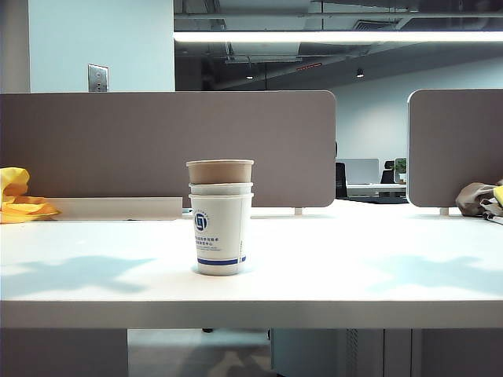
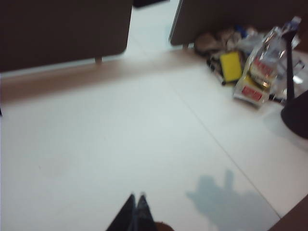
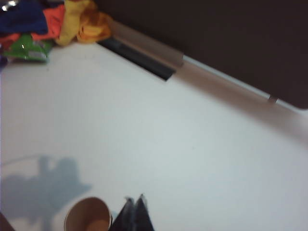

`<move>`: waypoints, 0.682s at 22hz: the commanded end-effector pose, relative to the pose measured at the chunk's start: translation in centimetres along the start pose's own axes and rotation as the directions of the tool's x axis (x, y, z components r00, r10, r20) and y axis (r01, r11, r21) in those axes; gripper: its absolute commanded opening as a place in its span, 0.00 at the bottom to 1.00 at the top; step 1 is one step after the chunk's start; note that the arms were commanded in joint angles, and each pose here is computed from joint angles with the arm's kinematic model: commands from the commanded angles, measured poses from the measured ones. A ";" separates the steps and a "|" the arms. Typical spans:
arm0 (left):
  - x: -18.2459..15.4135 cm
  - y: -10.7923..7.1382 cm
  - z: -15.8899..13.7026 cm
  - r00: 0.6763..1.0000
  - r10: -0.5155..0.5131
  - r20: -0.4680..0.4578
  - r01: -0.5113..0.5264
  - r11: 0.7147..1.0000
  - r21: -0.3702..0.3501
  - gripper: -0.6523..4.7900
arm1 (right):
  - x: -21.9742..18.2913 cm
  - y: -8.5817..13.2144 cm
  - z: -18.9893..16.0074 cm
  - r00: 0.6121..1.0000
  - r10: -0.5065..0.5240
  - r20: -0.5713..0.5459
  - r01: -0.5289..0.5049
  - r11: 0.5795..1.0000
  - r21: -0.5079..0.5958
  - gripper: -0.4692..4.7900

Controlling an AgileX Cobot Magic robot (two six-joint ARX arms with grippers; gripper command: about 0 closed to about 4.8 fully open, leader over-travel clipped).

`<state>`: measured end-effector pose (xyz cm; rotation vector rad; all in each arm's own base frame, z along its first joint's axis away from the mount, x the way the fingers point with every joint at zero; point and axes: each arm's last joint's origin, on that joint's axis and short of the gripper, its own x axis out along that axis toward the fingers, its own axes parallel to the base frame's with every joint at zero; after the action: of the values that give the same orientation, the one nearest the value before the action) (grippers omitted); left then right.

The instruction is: Pick up all the paper cups on the table one by one and stack them together.

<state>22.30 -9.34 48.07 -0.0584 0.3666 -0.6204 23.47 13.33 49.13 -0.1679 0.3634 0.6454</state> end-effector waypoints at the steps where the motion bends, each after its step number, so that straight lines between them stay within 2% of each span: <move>1: -2.0 -0.5 -0.4 0.999 0.018 0.050 -0.020 0.999 0.038 0.11 | -2.0 0.2 0.6 0.995 -0.003 0.098 0.005 1.000 -0.027 0.08; 8: -6.6 -1.5 -3.6 0.987 0.034 0.159 -0.044 0.997 0.057 0.11 | -5.9 1.1 -1.8 0.975 0.012 0.223 -0.002 0.999 -0.046 0.08; 11: -9.4 -1.8 -7.1 0.961 0.077 0.266 -0.099 0.993 0.070 0.11 | -8.1 1.8 -5.2 0.949 0.007 0.316 0.012 0.998 -0.057 0.08; 15: -10.9 -1.8 -10.7 0.943 0.108 0.314 -0.136 0.988 0.067 0.11 | -9.6 2.3 -8.9 0.913 -0.006 0.409 0.029 0.998 -0.050 0.08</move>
<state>9.80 -4.18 42.21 -0.0499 0.0644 -0.5072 13.11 7.77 44.44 -0.1104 0.0082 0.6616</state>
